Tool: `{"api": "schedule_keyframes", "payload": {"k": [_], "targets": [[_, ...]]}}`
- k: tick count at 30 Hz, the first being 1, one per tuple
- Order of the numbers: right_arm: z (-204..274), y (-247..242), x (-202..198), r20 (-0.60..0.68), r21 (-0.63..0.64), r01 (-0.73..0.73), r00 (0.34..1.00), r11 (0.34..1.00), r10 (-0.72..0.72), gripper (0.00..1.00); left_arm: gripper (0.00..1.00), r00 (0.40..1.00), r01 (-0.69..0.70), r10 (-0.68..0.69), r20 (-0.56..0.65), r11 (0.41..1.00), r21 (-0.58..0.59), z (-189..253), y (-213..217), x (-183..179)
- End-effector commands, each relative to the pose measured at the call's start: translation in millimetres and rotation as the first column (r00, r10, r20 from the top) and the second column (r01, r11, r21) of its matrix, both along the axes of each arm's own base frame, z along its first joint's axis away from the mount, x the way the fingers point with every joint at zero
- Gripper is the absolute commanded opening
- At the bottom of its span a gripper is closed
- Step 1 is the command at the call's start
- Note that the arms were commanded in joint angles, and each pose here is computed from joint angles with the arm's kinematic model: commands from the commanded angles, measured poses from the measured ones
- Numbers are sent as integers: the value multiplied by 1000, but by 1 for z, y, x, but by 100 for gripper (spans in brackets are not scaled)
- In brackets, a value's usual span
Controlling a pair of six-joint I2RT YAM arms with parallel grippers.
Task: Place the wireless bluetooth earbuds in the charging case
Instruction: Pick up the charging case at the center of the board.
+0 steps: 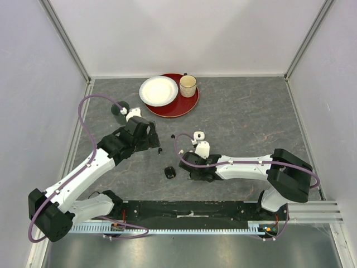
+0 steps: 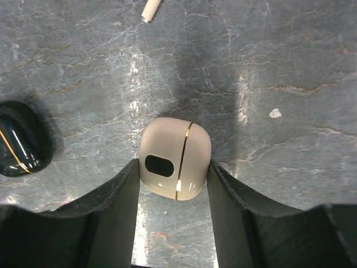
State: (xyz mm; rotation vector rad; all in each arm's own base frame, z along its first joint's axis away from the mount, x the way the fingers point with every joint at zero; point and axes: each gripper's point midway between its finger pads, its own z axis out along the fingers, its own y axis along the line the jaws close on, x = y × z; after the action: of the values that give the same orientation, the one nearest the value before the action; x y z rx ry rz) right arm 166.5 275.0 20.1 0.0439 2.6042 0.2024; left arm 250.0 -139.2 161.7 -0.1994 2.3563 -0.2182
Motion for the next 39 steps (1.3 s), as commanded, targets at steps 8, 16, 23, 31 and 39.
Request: {"api": "schedule_keyframes", "payload": {"k": [8,16,23,31,39], "targets": [[0,-20,12,58,-269,-347,925,898,375,63,100,999,14,-12,42,998,-56,4,-9,7],[-1,-15,16,79,-251,-323,933,912,352,68,100,999,24,-22,47,998,-53,5,-8,5],[0,-12,16,93,-213,-290,945,933,315,61,100,997,19,-15,72,998,-65,10,-6,5],[6,-17,14,112,-205,-318,932,926,345,32,100,989,65,-45,142,989,-136,27,-14,4],[114,20,17,396,-1,-510,790,860,468,1,100,946,211,-140,291,951,-227,69,-29,-6]]}}
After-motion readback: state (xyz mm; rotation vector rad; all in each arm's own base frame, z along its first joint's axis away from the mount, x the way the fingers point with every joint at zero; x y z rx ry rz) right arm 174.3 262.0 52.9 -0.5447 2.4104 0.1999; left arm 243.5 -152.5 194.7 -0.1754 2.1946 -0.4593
